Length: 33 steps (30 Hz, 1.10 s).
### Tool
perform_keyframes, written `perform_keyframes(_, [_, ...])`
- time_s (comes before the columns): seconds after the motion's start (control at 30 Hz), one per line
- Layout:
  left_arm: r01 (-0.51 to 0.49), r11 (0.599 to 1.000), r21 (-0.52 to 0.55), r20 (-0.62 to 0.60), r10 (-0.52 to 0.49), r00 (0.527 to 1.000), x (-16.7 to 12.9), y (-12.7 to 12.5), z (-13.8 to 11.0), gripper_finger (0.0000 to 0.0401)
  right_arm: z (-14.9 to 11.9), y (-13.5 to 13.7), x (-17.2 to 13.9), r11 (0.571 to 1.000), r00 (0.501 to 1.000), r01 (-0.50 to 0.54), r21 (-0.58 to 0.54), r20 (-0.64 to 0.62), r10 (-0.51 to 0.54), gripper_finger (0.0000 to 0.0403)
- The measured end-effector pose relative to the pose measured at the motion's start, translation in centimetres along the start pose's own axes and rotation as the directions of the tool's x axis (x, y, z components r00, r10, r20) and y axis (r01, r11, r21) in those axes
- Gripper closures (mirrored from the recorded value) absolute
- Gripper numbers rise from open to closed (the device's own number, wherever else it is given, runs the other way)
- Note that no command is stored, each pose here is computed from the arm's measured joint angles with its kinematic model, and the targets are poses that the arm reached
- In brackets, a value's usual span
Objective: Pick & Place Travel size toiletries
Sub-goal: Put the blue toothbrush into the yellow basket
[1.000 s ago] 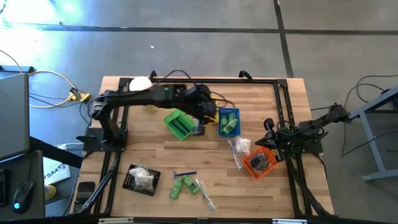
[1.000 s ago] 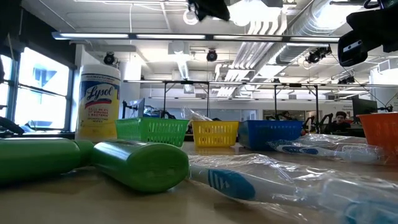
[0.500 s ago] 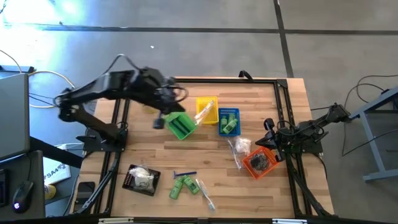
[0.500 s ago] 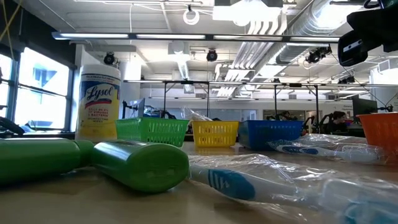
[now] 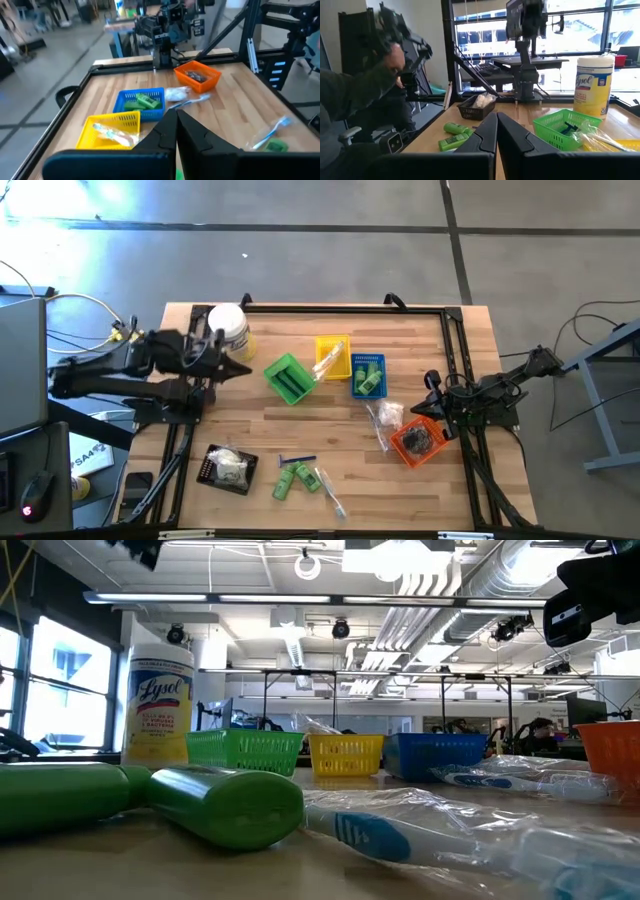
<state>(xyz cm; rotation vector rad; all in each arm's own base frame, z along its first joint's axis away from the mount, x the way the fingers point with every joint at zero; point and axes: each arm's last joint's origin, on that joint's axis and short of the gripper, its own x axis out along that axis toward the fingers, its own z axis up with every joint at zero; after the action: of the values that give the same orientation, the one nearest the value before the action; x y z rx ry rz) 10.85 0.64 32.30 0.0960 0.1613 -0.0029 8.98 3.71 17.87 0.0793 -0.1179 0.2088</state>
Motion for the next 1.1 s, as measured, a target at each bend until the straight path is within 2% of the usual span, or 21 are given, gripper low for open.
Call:
perform_keyframes(0.13, [-0.012, 1.0, 0.026, 0.081, 0.01, 0.997, -0.8, -0.5, -4.1, 0.0401, 0.0, 0.0, 0.0, 1.0, 1.0, 0.0, -0.001, 0.0, 0.0, 0.04])
perform_keyframes(0.23, [-0.019, 1.0, 0.024, 0.12, 0.016, 0.993, -1.0, -0.7, -6.2, 0.0401, 0.0, 0.0, 0.0, 1.0, 1.0, 0.0, -0.003, 0.0, 0.0, 0.04])
perform_keyframes(0.4, [-0.026, 0.999, -0.029, 0.124, 0.029, 0.992, -0.4, -0.9, -8.8, 0.0401, 0.0, 0.0, 0.0, 1.0, 1.0, 0.0, -0.004, 0.0, 0.0, 0.04])
perform_keyframes(0.57, [-0.077, 0.996, -0.039, 0.041, 0.079, 0.996, 0.7, -1.0, -11.5, 0.0401, -0.1, 0.0, 0.0, 1.0, 1.0, 0.0, -0.007, -0.014, 0.0, 0.04])
perform_keyframes(0.93, [-0.089, 0.994, -0.068, 0.049, 0.093, 0.994, 1.7, -1.1, -13.9, 0.0401, -0.3, 0.0, 0.0, 1.0, 1.0, 0.001, -0.007, -0.028, -0.002, 0.04])
perform_keyframes(1.1, [-0.083, 0.993, -0.089, 0.011, 0.084, 0.996, 2.1, -1.3, -15.3, 0.0401, -0.3, 0.0, 0.0, 1.0, 1.0, 0.001, -0.007, -0.028, -0.001, 0.04])
